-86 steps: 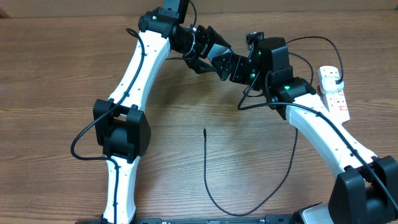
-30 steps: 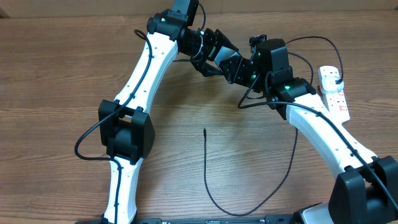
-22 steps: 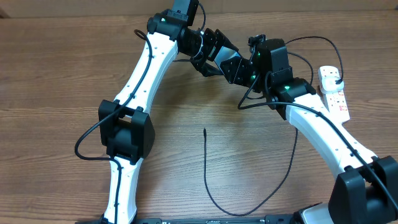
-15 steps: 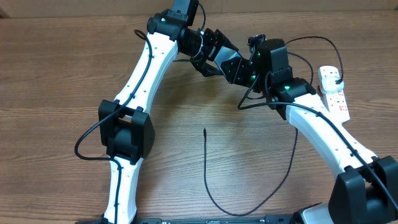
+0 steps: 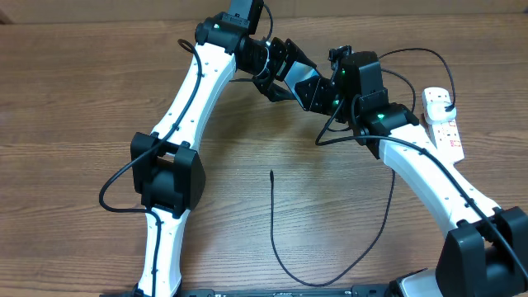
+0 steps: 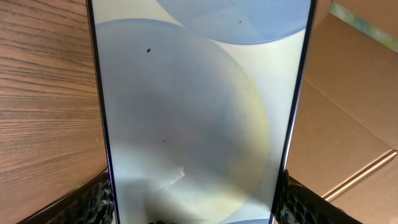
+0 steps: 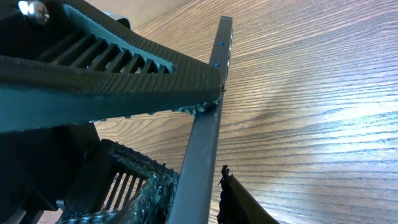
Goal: Plug charger to phone and switch on socket
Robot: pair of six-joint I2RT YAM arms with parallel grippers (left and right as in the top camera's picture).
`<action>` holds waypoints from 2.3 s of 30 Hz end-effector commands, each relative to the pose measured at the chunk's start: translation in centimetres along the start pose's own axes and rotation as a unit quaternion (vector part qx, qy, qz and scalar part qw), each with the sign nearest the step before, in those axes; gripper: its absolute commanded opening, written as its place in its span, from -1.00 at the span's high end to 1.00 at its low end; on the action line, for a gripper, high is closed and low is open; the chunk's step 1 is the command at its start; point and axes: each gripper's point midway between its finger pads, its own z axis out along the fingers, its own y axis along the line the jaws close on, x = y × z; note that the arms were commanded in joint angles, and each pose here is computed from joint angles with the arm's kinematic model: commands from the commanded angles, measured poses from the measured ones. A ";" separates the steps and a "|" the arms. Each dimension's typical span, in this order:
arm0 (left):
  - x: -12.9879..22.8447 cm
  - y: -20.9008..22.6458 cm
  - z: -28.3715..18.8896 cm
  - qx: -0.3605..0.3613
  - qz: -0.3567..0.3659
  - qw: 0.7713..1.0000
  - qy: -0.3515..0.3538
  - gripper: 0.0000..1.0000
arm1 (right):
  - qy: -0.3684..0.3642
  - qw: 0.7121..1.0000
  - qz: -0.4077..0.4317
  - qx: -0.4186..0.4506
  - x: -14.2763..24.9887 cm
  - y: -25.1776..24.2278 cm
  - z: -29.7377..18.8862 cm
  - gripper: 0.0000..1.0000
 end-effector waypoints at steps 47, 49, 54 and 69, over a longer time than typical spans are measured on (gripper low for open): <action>3.1 -3.0 -2.3 0.026 0.044 0.999 -0.018 0.92 | -0.022 1.000 -0.005 0.007 -1.2 0.5 -0.1 0.70; 3.2 -3.2 -2.6 0.026 0.049 0.998 -0.029 0.92 | -0.022 1.000 -0.005 0.008 -1.2 0.4 -0.1 0.70; 3.5 -3.8 -3.8 0.029 0.061 0.996 -0.055 0.92 | -0.023 1.000 -0.005 0.008 -1.3 0.5 -0.1 0.71; 3.9 -4.0 -4.4 0.030 0.067 0.995 -0.062 0.92 | -0.035 0.999 -0.010 -0.001 -1.9 0.9 -0.2 0.87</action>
